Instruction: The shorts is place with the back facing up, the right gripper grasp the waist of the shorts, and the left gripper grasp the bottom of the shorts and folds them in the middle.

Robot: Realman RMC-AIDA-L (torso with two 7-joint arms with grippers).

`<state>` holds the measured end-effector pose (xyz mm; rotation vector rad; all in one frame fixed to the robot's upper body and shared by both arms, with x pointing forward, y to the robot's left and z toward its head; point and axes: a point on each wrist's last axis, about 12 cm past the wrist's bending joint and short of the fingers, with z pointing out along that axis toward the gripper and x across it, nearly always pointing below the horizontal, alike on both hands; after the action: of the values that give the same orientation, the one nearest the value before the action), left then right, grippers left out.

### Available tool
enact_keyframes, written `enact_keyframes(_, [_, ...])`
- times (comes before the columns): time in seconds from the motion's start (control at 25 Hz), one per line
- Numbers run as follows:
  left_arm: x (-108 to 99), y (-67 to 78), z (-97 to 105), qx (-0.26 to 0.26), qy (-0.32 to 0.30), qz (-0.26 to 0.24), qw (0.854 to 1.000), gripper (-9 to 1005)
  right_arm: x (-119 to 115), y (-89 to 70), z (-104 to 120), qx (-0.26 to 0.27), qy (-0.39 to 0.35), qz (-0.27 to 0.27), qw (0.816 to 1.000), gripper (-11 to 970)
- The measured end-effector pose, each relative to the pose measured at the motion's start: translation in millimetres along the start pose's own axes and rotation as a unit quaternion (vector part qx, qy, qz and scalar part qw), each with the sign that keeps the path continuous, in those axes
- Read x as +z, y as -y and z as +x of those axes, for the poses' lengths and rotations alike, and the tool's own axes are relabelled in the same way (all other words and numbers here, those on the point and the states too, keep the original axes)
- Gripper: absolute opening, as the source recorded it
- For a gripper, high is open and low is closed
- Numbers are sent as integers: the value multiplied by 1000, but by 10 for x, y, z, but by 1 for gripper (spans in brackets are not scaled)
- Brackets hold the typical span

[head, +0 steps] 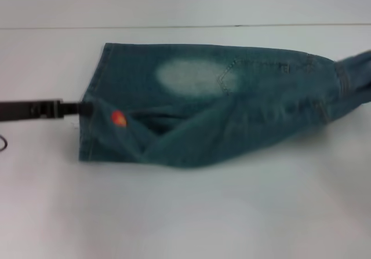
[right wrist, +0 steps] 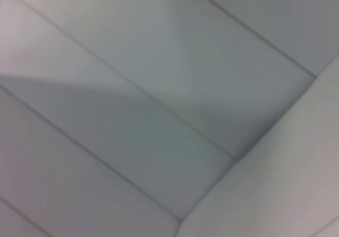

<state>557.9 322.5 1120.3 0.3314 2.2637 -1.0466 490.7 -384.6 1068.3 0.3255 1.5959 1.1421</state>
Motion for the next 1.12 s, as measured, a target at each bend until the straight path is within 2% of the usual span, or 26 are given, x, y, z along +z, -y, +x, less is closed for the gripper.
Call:
enact_keyframes(0.2, [-3, -76, -144, -1, 55, -27, 998, 41, 85, 58, 5, 32, 69, 20, 997, 182])
enact_keyframes(0.32, [76, -132, -226, -8, 83, -49, 995, 40, 165, 82, 34, 48, 111, 32, 992, 184])
enact_keyframes(0.52, [367, -130, -343, -9, 102, -58, 993, 39, 335, 71, 40, 46, 114, 35, 992, 188])
enact_keyframes(0.72, [616, -63, -486, 1, 109, -66, 992, 39, 425, 120, 62, 41, 118, 62, 990, 192])
enact_keyframes(1.12, [841, -67, -618, 6, 117, -107, 987, 37, 642, 172, 61, 32, 128, 103, 986, 199])
